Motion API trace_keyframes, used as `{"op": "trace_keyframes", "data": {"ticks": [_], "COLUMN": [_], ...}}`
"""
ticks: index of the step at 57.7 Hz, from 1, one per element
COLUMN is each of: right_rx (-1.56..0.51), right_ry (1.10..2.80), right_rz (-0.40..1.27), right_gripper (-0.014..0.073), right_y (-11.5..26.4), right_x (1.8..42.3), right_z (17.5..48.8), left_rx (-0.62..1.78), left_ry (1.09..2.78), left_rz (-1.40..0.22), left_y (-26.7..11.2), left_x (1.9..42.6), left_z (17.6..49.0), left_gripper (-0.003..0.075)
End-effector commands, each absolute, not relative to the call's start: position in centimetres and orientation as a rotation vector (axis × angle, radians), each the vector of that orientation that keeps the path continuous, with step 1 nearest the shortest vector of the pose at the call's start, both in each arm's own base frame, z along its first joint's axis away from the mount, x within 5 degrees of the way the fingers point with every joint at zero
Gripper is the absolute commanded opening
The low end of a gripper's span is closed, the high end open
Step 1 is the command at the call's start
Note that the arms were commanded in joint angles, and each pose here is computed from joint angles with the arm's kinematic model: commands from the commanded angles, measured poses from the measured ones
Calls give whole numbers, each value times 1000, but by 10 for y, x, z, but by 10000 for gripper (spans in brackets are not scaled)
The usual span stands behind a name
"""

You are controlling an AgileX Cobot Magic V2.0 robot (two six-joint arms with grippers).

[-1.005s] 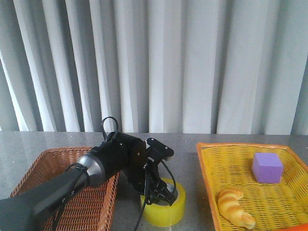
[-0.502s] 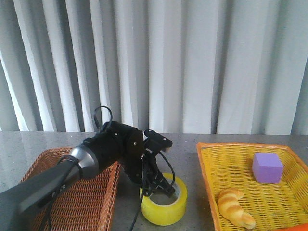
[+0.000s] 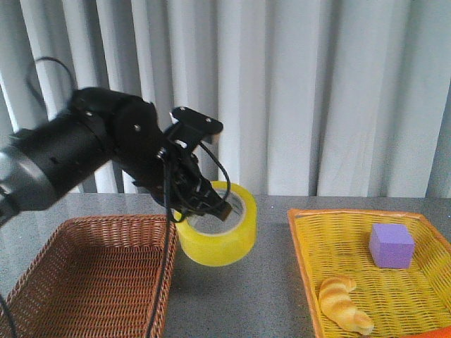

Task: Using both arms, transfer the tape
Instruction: 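Carry the tape with the left gripper into the wicker basket and release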

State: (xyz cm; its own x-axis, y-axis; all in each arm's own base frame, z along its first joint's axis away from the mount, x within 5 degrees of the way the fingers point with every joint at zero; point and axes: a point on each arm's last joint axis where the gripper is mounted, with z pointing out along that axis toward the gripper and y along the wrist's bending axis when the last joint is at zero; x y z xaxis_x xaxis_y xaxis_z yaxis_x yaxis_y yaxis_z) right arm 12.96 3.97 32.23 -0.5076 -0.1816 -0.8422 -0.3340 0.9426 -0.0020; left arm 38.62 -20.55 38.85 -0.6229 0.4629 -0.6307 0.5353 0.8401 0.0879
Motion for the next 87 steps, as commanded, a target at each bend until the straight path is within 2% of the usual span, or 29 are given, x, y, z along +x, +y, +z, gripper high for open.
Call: {"op": "trace_keyframes", "data": {"ticks": [1, 10, 21, 44, 71, 80, 87], "right_rx": [-337, -337, -337, -337, -337, -337, -337], "right_ry": [2028, 2028, 2028, 2028, 2028, 2028, 2028], "right_rz": [194, 194, 194, 194, 194, 194, 194], "right_gripper": [381, 381, 381, 381, 381, 381, 381], "right_y": [39, 39, 39, 39, 39, 39, 39], "right_x": [132, 132, 132, 132, 132, 132, 132], "right_z": [336, 336, 336, 336, 336, 336, 336], "left_rx": [610, 527, 445, 309, 280, 279, 281], "left_ry": [2191, 2211, 2260, 2379, 2417, 2440, 2457], "left_rz": [-152, -112, -63, 0, 7, 5, 6], "left_y": [-175, -142, -109, -60, -52, -52, -52], "left_x": [364, 364, 368, 385, 416, 415, 413], "left_z": [449, 459, 444, 345, 277, 274, 274], "left_gripper": [133, 133, 133, 133, 134, 192, 309]}}
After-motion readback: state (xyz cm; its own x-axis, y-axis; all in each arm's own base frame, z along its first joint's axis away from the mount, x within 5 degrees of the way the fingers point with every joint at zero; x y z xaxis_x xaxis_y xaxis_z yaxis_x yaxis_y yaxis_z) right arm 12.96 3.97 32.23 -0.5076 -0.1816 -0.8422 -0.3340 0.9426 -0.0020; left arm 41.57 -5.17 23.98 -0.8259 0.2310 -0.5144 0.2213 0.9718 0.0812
